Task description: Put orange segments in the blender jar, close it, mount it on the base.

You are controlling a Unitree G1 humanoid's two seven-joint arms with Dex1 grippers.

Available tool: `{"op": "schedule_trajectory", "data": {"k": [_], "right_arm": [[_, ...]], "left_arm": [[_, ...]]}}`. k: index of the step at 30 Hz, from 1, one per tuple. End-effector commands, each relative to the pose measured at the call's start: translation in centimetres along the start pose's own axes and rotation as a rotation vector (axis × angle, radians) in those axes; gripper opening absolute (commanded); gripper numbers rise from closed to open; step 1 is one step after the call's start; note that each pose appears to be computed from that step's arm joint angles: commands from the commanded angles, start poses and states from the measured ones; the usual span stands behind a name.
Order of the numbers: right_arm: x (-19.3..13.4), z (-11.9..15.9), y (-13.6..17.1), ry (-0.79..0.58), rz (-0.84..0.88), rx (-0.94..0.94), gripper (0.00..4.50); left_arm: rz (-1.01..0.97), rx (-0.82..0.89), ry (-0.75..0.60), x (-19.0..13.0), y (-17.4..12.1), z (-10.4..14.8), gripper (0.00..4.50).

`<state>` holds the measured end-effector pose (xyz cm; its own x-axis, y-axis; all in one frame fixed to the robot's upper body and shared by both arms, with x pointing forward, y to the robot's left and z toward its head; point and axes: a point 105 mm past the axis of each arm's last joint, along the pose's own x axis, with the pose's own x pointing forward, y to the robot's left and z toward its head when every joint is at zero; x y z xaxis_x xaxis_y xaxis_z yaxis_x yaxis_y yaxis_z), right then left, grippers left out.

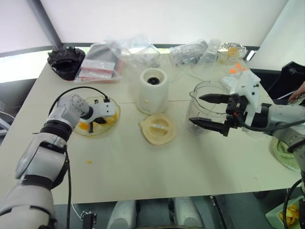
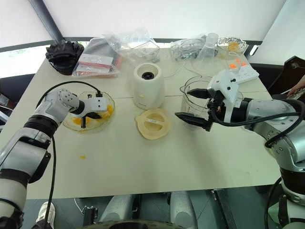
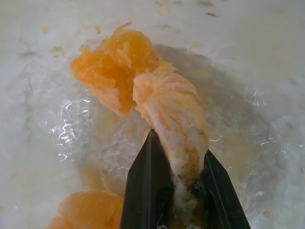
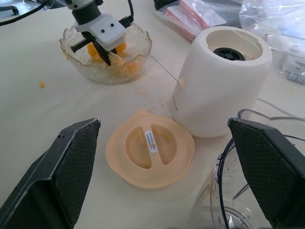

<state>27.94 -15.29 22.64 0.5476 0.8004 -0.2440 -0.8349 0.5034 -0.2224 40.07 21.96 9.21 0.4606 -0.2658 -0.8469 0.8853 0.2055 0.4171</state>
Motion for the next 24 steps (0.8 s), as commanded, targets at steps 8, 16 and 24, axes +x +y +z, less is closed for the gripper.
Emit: {"op": "schedule_trajectory", "data": {"k": [8,16,24], "right_arm": [[0.0,0.9,0.1,-0.038,-0.002,-0.045,4.50],[-0.1,0.7,-0.1,-0.035,-0.010,-0.043,4.50],[-0.6,0.7,0.1,-0.032,-0.051,-0.042,4.50]], "left_arm": [[0.097,-0.373,-0.218,-5.7,4.5,2.1,0.04],[0.073,-0.536,-0.457,-9.7,4.3,4.7,0.04],[0.092,-0.368,-0.887,-17.3,6.7,17.9,0.04]]}}
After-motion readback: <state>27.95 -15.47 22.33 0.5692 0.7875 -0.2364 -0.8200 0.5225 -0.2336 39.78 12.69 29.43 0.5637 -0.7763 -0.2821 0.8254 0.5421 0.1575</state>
